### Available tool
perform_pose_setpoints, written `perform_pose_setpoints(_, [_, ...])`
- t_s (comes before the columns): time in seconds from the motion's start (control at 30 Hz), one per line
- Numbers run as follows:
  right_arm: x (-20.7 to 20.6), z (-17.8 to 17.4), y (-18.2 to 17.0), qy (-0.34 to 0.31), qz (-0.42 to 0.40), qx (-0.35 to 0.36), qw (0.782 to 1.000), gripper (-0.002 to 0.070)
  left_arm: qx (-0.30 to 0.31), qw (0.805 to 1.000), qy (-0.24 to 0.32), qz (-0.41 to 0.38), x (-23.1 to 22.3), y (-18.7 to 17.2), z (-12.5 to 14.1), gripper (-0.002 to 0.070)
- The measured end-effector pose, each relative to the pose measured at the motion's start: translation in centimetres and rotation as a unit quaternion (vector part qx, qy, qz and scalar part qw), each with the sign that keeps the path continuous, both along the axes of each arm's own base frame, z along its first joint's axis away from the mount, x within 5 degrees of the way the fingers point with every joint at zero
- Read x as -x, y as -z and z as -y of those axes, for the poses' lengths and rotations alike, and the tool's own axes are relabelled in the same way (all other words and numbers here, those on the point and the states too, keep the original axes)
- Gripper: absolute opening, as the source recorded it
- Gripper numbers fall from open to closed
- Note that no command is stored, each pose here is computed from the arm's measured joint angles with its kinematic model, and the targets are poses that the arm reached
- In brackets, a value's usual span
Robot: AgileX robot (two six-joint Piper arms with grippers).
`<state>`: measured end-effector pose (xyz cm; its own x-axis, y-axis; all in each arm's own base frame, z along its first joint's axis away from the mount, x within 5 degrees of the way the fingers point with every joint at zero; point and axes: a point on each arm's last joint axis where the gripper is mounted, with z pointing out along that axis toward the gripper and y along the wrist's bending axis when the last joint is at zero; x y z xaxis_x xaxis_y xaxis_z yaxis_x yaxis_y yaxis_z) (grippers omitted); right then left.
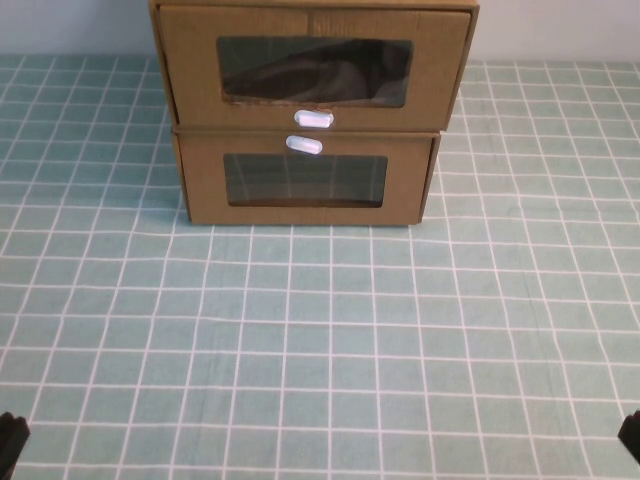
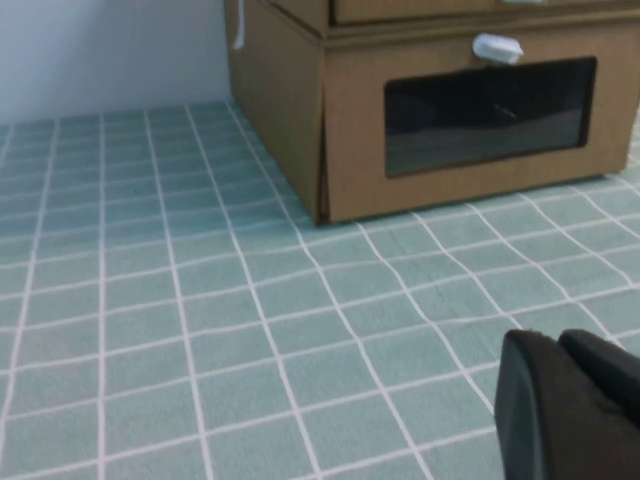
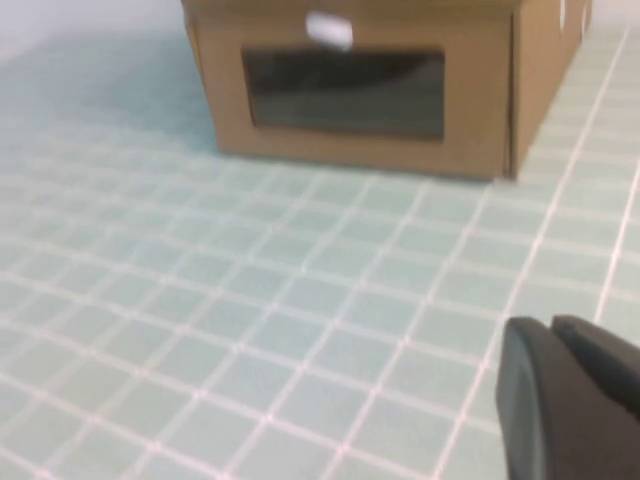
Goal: Close the shoe box
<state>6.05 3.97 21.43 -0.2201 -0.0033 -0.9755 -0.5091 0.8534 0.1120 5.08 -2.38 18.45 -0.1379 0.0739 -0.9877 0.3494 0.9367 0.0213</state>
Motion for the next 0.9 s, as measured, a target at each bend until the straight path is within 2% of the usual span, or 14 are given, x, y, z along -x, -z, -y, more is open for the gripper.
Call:
perform_pose_setpoints(0.47, [0.7, -0.3, 2.8, -0.039, -0.074, 0.048, 0.995, -0.0011, 0.0, 1.0, 0.006, -0.011, 0.1, 0.2, 0.1, -0.0005])
perform_pose_setpoints(0.57, [0.7, -0.3, 2.8, -0.036, -0.067, 0.05, 0.996, -0.0011, 0.0, 1.0, 0.006, -0.011, 0.1, 0.2, 0.1, -0.0005])
perform_pose_setpoints(0.7, [0.1, 0.5, 1.8, 0.03, -0.005, 0.024, 0.999, -0.0011, 0.0, 1.0, 0.006, -0.011, 0.1, 0.2, 0.1, -0.0005])
perform_pose_setpoints(0.9, [0.3, 2.2, 1.3, 0.145, 0.05, 0.019, 0.988, -0.0011, 0.0, 1.0, 0.007, -0.012, 0.1, 0.2, 0.1, -0.0005])
